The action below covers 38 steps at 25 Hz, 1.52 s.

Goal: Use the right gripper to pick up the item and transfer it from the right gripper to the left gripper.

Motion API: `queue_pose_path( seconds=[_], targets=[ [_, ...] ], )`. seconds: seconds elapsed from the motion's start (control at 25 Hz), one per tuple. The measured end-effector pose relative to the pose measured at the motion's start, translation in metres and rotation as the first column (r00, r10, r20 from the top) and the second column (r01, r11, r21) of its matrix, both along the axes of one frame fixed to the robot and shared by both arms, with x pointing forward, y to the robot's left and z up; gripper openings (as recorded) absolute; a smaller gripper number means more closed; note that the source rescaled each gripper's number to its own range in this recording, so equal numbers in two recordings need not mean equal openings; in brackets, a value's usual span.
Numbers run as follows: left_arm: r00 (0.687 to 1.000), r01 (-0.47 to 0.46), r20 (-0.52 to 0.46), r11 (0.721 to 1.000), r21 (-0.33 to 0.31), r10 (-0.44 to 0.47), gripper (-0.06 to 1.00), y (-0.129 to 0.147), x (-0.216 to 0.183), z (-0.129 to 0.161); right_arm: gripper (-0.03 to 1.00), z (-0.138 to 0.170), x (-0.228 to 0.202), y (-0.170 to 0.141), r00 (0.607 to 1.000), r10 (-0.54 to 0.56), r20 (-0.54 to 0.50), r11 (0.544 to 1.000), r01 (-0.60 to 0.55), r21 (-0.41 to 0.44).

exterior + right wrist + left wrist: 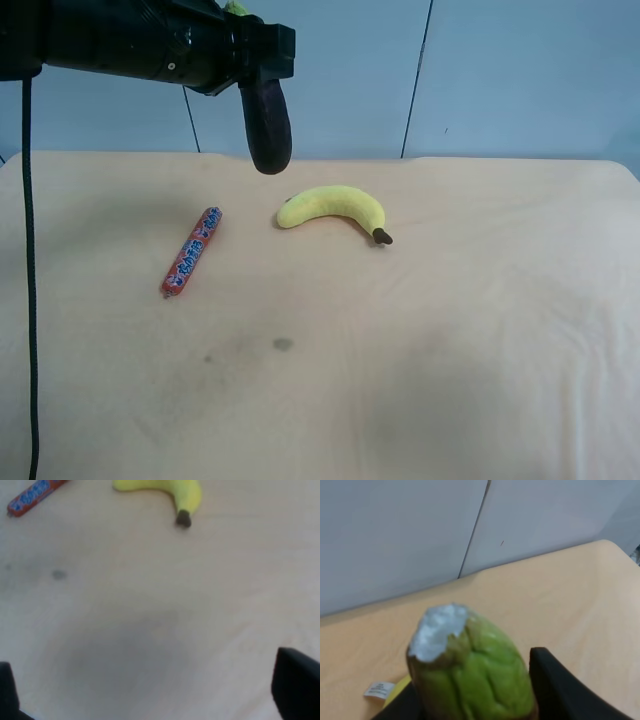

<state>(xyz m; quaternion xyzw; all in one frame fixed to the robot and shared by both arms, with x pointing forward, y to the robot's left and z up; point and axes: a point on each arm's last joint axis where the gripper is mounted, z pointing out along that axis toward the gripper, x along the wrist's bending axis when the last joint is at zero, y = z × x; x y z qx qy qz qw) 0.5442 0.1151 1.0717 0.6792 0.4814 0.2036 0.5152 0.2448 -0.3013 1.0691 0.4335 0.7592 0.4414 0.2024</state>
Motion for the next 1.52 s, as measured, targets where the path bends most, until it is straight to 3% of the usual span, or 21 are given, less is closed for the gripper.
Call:
queue_pose_path(
  seconds=[0.32,0.56,0.88,1.12,1.24,1.52],
  targets=[
    [1.000,-0.013,-0.026,0.998,0.057,0.015,0.00,0.006,-0.005,-0.019,1.00,0.000,-0.007,0.001,0.996,0.084,0.029,0.996,-0.084,0.004],
    [0.999,-0.036,-0.032,0.996,0.085,0.039,0.00,0.011,-0.005,-0.028,1.00,0.000,-0.008,0.001,0.996,0.088,0.034,0.996,-0.088,0.002],
    [0.995,-0.048,-0.088,0.995,0.086,0.056,0.00,0.042,0.009,-0.033,1.00,0.000,-0.009,0.002,0.991,-0.126,0.039,0.992,0.126,0.002],
    [0.988,0.007,-0.156,0.994,0.105,0.010,0.00,0.061,0.012,-0.038,1.00,0.000,-0.009,0.003,0.942,-0.335,0.034,0.942,0.335,0.009],
    [0.981,0.042,-0.195,0.990,0.132,-0.016,0.00,0.065,0.010,-0.042,1.00,0.000,-0.009,0.003,0.923,-0.383,0.034,0.924,0.383,0.009],
    [0.918,0.151,-0.394,0.961,0.233,-0.049,0.00,0.067,0.004,-0.071,1.00,0.000,-0.009,0.003,0.881,-0.472,0.034,0.881,0.472,0.009]
  ],
)
